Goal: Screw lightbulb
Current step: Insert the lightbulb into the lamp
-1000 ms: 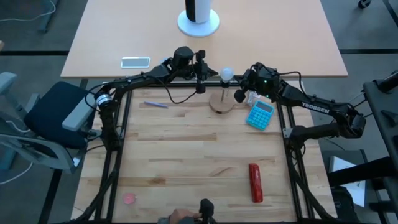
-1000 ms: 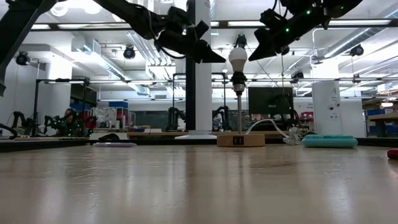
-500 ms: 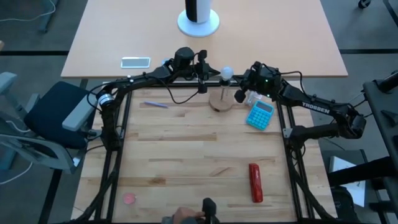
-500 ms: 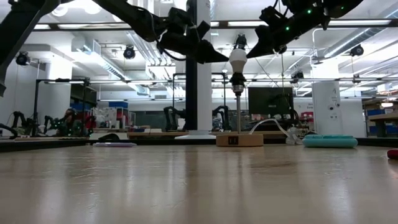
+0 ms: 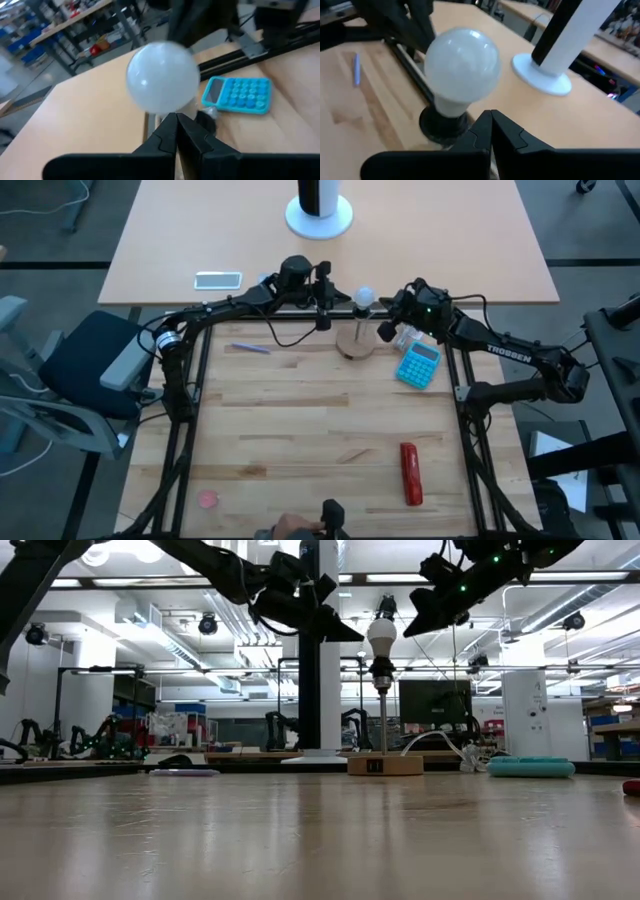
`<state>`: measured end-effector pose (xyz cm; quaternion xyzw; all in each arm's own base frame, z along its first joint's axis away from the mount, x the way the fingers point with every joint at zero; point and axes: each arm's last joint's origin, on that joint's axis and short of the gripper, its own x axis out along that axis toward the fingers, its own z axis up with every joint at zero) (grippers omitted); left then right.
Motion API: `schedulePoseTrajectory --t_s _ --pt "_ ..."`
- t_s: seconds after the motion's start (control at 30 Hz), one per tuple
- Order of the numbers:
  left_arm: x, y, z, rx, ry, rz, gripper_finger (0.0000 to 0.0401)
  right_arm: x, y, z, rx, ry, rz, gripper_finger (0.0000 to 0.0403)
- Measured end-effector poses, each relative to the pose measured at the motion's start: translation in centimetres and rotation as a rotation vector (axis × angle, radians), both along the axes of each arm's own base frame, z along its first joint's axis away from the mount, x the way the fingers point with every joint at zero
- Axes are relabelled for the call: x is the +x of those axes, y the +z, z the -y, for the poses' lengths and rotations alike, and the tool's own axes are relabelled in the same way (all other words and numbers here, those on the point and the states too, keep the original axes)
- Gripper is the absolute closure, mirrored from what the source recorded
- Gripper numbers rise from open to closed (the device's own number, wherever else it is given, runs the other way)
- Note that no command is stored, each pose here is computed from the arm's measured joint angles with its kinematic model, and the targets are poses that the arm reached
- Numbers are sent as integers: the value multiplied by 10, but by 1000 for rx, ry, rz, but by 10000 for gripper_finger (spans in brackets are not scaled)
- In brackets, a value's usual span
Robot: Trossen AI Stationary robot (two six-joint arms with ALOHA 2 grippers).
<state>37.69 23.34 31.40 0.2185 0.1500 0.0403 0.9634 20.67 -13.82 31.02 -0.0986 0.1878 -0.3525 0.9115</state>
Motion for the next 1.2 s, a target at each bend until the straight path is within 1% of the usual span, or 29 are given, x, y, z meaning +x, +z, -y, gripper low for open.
schedulePoseTrajectory --t_s 0.1,0.27,0.33,0.5,0.63,0.73,0.93,1.0,1.2 --pt "1 1 2 -3 -42 16 401 -1 3 3 -26 1 15 403" --pt "2 3 1 7 -41 36 401 2 3 5 -25 67 43 403" --pt "1 2 0 5 -36 35 401 3 4 5 -29 73 54 403" --pt "2 2 0 4 -34 36 401 4 3 4 3 109 69 403" --pt "1 2 -1 0 -10 33 401 5 3 3 19 119 79 403" --pt "1 2 -1 -7 -6 34 401 6 3 2 38 154 93 403" --pt "1 2 -1 -7 -1 34 401 7 3 -1 52 167 103 403" --pt "1 2 -2 -7 1 34 401 7 2 -1 55 156 99 403" --pt "-6 6 -3 -21 5 16 401 2 1 0 51 53 62 403"
